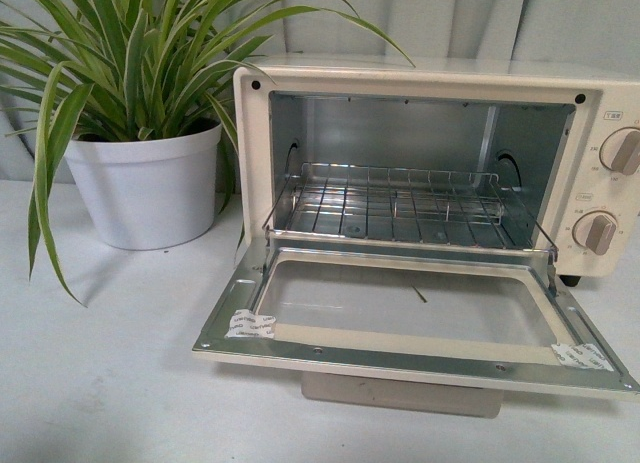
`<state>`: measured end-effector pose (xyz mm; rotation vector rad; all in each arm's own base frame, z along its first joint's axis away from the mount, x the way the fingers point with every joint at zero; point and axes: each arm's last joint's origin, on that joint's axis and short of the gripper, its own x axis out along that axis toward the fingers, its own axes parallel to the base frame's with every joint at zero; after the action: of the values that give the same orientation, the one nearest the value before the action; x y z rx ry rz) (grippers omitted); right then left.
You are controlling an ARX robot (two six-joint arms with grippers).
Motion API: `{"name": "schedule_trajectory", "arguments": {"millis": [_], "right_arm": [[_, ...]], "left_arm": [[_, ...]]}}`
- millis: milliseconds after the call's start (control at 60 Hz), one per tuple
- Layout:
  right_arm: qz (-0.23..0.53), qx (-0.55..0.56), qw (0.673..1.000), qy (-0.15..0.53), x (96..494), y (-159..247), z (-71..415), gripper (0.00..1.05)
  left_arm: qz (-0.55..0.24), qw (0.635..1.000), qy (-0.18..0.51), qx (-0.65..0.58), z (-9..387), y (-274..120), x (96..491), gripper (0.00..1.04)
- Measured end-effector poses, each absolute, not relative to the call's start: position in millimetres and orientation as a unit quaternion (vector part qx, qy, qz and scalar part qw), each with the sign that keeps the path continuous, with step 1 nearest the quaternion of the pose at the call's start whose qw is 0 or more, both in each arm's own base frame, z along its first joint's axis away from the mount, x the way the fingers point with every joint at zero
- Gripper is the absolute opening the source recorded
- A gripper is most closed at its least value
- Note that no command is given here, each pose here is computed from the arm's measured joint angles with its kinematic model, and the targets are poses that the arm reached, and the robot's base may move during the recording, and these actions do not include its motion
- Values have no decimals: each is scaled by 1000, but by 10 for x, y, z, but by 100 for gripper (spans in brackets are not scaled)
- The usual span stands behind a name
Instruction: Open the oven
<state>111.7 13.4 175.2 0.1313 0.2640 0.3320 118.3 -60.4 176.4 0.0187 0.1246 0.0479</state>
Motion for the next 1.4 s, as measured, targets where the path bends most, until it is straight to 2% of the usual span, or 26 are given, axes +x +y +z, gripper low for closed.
{"name": "schedule_trajectory", "arguments": {"millis": [350, 383, 450, 533, 650, 717, 733, 783, 833, 1033, 1117, 1400], "right_arm": [[168, 86, 975, 115, 1068, 115, 1694, 95], [149, 73, 982, 94, 1057, 118, 1696, 93], [62, 36, 997, 41, 1015, 70, 1618, 80], [4, 17, 1000, 1, 978, 9, 1659, 66], [1, 7, 1000, -1, 975, 1, 1656, 45], [1, 4, 1000, -1, 975, 1, 1656, 27], [1, 4, 1000, -1, 975, 1, 1656, 25], [1, 3, 1000, -1, 975, 1, 1656, 14], [1, 3, 1000, -1, 975, 1, 1656, 2], [1, 2, 1000, -1, 975, 1, 1656, 1], [1, 2, 1000, -1, 975, 1, 1656, 1], [1, 2, 1000, -1, 975, 1, 1656, 1]], "left_arm": [[27, 998, 54, 3, 1771, -590, 1179, 98], [17, 999, 37, -1, 1769, -576, 1179, 93], [-9, 1000, 15, -9, 1745, -531, 1168, 83], [-8, 1000, 4, -10, 1719, -444, 1154, 68], [-9, 1000, -4, -9, 1700, -340, 1135, 47], [-7, 1000, -6, -8, 1706, -267, 1114, 29], [-6, 1000, -7, -8, 1707, -251, 1109, 24], [-6, 1000, -7, -7, 1706, -225, 1101, 16], [-5, 1000, -6, -7, 1704, -189, 1091, 4], [-20, 1000, -3, -4, 1671, -75, 973, 4], [2, 1000, -3, -4, 1671, -8, 973, 4], [0, 1000, -4, -4, 1672, -3, 972, 4]]}}
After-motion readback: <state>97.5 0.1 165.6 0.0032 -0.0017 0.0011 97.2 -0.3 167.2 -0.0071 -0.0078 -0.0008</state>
